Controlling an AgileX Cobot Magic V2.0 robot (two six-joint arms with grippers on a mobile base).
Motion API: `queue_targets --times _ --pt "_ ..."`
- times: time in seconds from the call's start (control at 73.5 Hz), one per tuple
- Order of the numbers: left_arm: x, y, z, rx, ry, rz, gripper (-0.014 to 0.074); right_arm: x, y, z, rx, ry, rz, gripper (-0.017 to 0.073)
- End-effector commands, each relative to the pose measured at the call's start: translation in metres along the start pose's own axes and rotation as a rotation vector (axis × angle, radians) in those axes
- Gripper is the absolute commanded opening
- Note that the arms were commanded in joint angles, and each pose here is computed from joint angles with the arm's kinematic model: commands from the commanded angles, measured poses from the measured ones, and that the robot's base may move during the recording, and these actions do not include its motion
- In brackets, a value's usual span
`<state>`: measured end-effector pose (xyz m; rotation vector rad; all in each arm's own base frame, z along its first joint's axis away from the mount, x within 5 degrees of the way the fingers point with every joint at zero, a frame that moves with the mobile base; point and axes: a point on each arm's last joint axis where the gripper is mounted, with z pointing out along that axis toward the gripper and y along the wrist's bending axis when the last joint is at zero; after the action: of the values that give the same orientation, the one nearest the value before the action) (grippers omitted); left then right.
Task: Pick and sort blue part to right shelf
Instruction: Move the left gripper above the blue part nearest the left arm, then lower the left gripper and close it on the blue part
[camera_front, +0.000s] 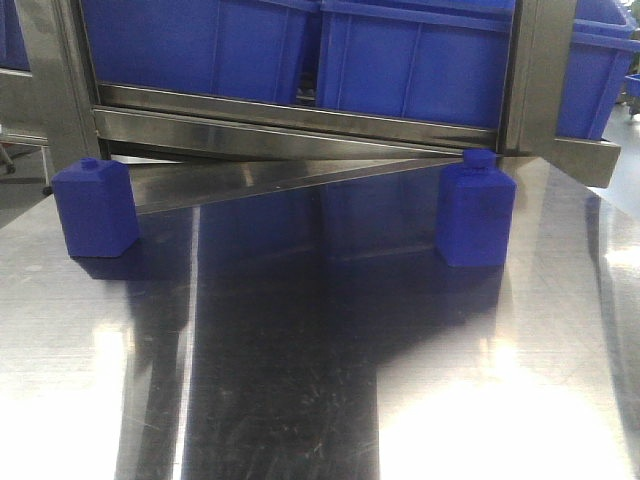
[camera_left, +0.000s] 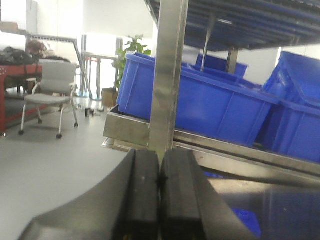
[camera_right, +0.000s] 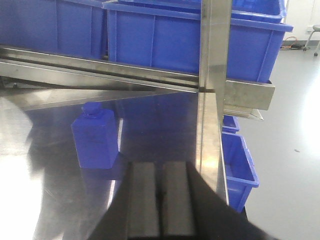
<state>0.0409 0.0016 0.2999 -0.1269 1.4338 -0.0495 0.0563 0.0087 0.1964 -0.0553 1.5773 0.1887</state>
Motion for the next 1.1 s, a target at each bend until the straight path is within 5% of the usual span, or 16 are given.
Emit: queue_targets --times 0.0,0.272,0.558,0.762,1.089 --pt "-0.036 -0.005 0.008 0.004 0.030 -0.009 0.0135 -0.017 0.002 -0.003 -0.012 -0.133 -0.016 0.0057" --pt "-0.056 -0.026 0.072 0.150 0.449 -0.054 0.0431 -0.017 0.002 -0.003 -0.012 -0.133 -0.016 0.0057" --pt "-0.044 -0.064 0.147 0.313 0.692 -0.068 0.0645 -0.017 0.002 -0.004 -0.012 -0.134 -0.016 0.0057" --pt "-0.038 -0.092 0.205 0.365 0.819 -0.020 0.0662 -0.017 0.002 -0.004 -0.012 -0.134 -0.016 0.0057" --pt "0.000 -0.113 0.289 0.358 1.129 0.067 0.0662 -0.017 0.002 -0.004 -0.012 -0.134 -0.016 0.0057"
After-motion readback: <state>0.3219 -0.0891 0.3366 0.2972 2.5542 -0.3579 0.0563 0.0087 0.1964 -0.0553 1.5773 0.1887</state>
